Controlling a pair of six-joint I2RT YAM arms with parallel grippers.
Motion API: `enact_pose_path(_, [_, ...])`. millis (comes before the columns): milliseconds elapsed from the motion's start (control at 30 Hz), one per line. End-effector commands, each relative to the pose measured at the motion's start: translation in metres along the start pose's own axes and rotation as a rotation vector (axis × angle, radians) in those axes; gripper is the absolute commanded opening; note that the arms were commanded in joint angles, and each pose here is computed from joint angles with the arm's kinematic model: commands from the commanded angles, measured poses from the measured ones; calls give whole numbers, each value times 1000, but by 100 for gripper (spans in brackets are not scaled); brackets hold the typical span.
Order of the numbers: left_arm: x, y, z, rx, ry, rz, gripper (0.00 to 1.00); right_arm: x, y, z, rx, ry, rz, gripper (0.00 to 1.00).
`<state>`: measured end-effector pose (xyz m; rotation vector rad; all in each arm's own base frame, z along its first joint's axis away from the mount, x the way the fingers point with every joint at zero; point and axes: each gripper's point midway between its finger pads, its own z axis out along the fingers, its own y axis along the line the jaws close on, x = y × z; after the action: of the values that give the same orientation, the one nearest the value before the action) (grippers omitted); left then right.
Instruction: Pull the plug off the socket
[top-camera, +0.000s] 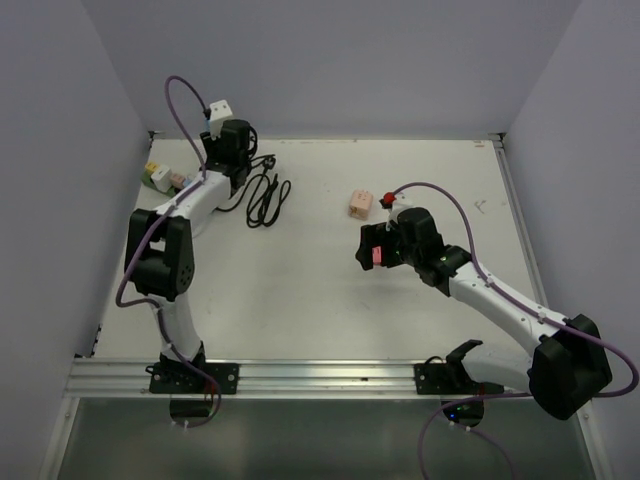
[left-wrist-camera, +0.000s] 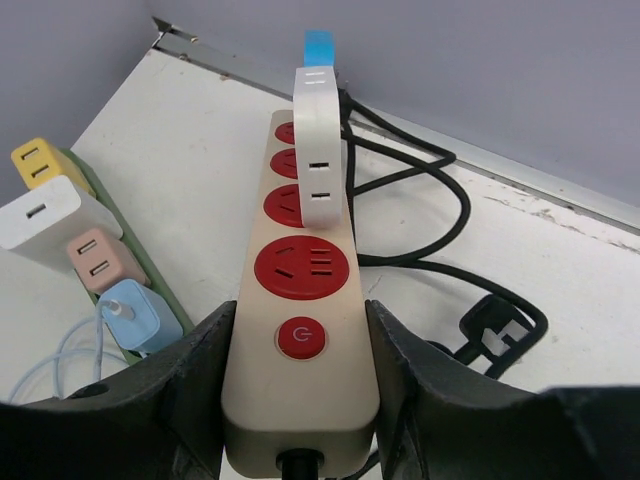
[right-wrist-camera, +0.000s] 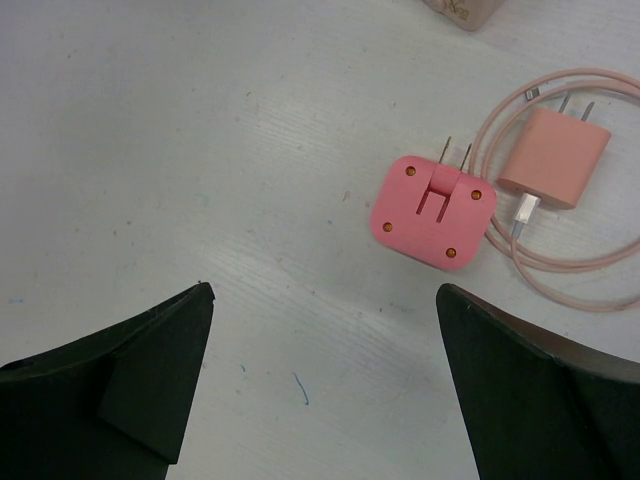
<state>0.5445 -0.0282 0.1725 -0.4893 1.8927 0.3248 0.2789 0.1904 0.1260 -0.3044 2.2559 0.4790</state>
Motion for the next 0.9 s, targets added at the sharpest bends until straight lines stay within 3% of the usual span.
enact_pose_path(0, [-81,-7,-39,105,-188,-53,0,-20,11,-7,-41,-55,3,97])
enact_pose_path(433, [-37,-58,-169,574,-143,-15,0,-24,11,-12,-39,-76,20,97])
enact_pose_path(667, [36,-70,-238,874,-49,82,0,-25,9,-13,-29,-92,38,96])
enact_pose_path(867, [104,-59,-263,950,80,104,0,-24,9,-12,-25,-94,52,96])
